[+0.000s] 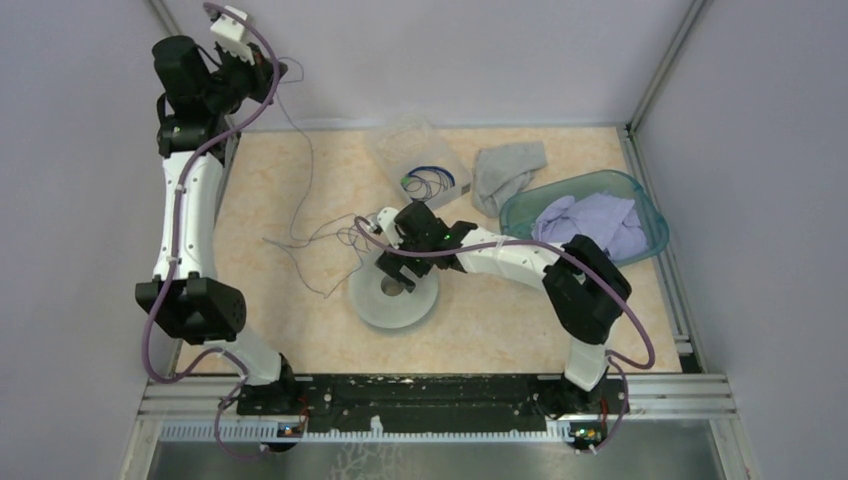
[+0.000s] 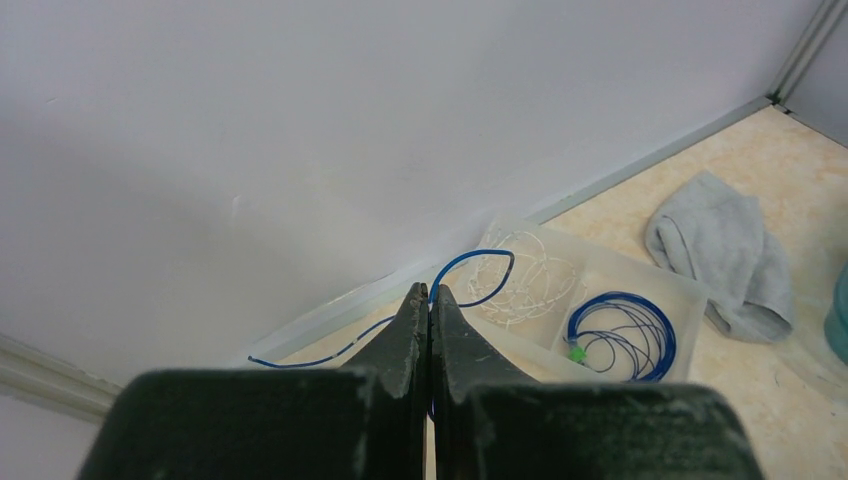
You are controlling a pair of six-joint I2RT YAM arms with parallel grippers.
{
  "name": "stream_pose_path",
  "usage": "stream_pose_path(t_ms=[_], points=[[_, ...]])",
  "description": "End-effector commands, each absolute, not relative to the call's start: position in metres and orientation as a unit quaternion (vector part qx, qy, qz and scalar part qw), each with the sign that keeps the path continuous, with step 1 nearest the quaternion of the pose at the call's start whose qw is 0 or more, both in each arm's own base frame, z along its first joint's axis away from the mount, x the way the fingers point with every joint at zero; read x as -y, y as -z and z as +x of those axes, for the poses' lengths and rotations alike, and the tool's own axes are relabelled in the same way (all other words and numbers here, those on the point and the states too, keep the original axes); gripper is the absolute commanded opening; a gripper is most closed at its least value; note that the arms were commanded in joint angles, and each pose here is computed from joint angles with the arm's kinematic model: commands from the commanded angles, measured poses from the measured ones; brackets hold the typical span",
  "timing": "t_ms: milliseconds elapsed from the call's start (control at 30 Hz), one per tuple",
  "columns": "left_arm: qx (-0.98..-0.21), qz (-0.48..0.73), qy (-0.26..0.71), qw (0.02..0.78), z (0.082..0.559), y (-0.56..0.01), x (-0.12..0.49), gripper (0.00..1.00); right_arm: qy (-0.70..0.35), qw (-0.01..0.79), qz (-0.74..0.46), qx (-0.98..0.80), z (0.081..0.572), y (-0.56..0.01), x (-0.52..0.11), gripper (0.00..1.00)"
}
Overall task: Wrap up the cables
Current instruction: Pick up the cable reel from the corner of the board.
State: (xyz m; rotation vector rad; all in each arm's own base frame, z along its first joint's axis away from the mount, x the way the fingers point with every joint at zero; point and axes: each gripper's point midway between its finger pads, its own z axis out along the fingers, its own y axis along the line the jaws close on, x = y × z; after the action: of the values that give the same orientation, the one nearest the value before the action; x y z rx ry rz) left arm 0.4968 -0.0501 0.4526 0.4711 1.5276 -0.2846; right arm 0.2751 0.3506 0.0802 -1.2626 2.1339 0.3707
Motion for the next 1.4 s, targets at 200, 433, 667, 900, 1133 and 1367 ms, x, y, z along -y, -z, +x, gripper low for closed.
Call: stream_pose_path(t_ms=[200, 433, 667, 900, 1133, 1367], points=[[-0.657, 0.281, 0.123, 0.688, 0.469, -0.452, 0.092, 0.0, -0.108, 0.338, -0.48, -0.802, 0.299, -0.079, -0.366, 0.82], [-0.657, 0.298, 0.135, 0.68, 0.454, -0.44, 0.104, 0.0, -0.077, 0.393, -0.483, -0.779, 0.318, -0.12, -0.352, 0.5], [-0.661, 0.301, 0.125, 0.676, 0.454, -0.432, 0.102, 0.0, -0.065, 0.469, -0.473, -0.743, 0.336, -0.188, -0.3, 0.27], [-0.66, 0.295, 0.17, 0.67, 0.45, -0.426, 0.112, 0.0, -0.15, 0.501, -0.432, -0.735, 0.341, -0.229, -0.256, 0.13], [-0.662, 0.285, 0.258, 0.643, 0.432, -0.413, 0.141, 0.0, -0.351, 0.472, -0.378, -0.715, 0.31, -0.248, -0.289, 0.02], [-0.667, 0.282, 0.299, 0.621, 0.409, -0.398, 0.164, 0.0, -0.526, 0.374, -0.315, -0.695, 0.285, -0.233, -0.329, 0.0]])
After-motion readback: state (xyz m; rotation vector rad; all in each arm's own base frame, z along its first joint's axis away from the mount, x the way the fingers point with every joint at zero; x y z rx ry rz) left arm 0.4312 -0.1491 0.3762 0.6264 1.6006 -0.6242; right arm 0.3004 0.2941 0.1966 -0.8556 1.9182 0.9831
